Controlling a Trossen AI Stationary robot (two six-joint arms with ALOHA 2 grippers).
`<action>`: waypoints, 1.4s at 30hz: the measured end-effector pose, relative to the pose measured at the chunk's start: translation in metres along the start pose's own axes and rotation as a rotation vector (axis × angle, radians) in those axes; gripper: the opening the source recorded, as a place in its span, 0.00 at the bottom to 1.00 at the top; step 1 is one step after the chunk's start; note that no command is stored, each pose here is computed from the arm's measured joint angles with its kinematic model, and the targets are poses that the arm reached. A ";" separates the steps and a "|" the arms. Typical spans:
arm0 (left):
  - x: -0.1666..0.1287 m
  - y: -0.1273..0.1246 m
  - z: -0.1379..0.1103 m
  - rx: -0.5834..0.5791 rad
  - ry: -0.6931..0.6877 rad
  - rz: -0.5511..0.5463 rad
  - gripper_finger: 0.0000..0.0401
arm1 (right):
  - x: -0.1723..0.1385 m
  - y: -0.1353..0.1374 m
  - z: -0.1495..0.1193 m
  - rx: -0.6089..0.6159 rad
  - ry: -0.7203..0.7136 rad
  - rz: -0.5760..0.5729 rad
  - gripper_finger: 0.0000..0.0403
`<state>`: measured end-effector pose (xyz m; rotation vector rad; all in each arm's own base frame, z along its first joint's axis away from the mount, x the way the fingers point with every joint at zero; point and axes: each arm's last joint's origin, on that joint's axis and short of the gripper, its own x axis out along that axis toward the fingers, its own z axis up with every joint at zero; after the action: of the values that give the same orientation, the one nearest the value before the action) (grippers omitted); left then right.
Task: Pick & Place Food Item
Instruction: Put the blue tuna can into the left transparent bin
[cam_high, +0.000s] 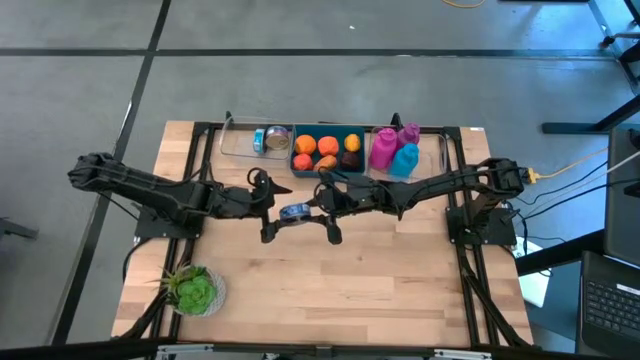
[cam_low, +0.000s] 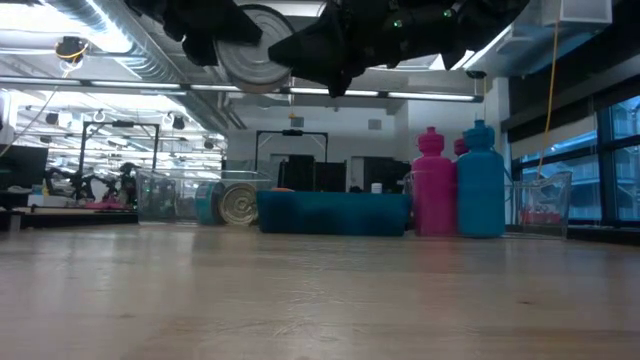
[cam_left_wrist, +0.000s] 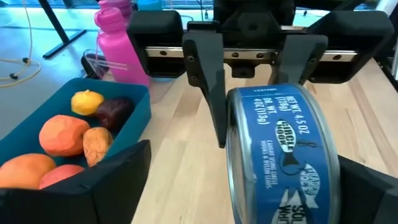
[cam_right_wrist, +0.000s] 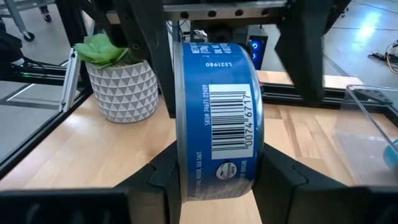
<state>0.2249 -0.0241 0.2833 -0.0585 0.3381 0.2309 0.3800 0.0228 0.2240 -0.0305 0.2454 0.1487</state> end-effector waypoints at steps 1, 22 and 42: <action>0.001 0.000 0.000 0.000 0.002 0.002 0.93 | 0.000 0.000 0.000 -0.001 0.000 0.001 0.36; 0.001 0.001 -0.001 0.005 0.012 -0.011 0.30 | 0.000 -0.001 0.000 -0.009 -0.004 -0.026 0.35; 0.001 0.001 -0.001 0.076 0.015 -0.014 0.29 | 0.000 0.000 0.003 0.052 -0.011 -0.013 0.76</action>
<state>0.2255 -0.0233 0.2816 0.0120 0.3607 0.2034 0.3811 0.0227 0.2265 0.0205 0.2384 0.1293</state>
